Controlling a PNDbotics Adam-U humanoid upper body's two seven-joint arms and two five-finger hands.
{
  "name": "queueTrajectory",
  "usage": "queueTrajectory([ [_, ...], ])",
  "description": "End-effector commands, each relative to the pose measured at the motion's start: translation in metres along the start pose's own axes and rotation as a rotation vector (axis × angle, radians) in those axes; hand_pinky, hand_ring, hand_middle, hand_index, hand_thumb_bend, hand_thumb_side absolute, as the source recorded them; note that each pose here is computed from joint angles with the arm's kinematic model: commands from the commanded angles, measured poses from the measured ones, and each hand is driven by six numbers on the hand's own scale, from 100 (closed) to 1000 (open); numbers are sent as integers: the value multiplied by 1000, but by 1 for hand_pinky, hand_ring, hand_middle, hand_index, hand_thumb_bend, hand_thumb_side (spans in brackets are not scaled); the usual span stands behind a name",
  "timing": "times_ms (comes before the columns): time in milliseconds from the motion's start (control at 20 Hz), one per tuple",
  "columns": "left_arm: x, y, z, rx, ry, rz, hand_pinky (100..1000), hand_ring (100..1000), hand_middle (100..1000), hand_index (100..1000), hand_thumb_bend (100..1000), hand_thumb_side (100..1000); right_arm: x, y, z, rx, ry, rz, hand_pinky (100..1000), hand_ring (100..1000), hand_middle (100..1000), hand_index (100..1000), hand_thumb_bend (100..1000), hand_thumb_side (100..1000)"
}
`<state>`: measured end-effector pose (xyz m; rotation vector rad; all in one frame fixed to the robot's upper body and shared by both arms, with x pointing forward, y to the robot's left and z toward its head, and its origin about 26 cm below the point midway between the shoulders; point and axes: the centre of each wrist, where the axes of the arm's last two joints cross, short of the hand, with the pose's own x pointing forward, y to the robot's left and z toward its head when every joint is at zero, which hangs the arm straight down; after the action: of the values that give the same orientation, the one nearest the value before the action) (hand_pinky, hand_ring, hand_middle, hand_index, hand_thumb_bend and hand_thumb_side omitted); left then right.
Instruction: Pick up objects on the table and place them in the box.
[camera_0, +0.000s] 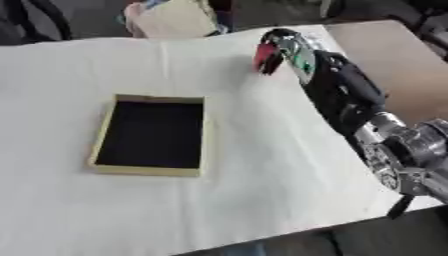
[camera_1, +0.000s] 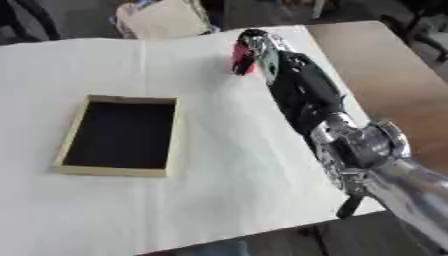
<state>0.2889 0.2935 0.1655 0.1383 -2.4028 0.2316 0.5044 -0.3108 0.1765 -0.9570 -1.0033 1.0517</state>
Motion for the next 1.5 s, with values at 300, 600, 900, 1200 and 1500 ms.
queueTrajectory([
  [300,5,3,-3,-8,-22,-14,814,583,610,809,238,459,57,-33,17,-79,-259,119,803,862,734,963,100,100],
  [600,5,2,-2,-9,-16,-12,814,583,609,809,238,459,125,-25,42,-30,-562,296,832,868,755,966,100,100],
  [900,4,3,-1,-10,-10,-11,814,582,609,809,238,459,177,-5,73,59,-811,415,839,868,763,965,100,100],
  [1200,4,3,0,-8,-8,-12,814,581,609,809,238,459,195,27,82,161,-890,456,834,866,767,964,100,100],
  [1500,4,3,0,-6,-7,-12,814,580,609,809,237,460,198,61,81,220,-930,456,820,864,787,970,100,100],
])
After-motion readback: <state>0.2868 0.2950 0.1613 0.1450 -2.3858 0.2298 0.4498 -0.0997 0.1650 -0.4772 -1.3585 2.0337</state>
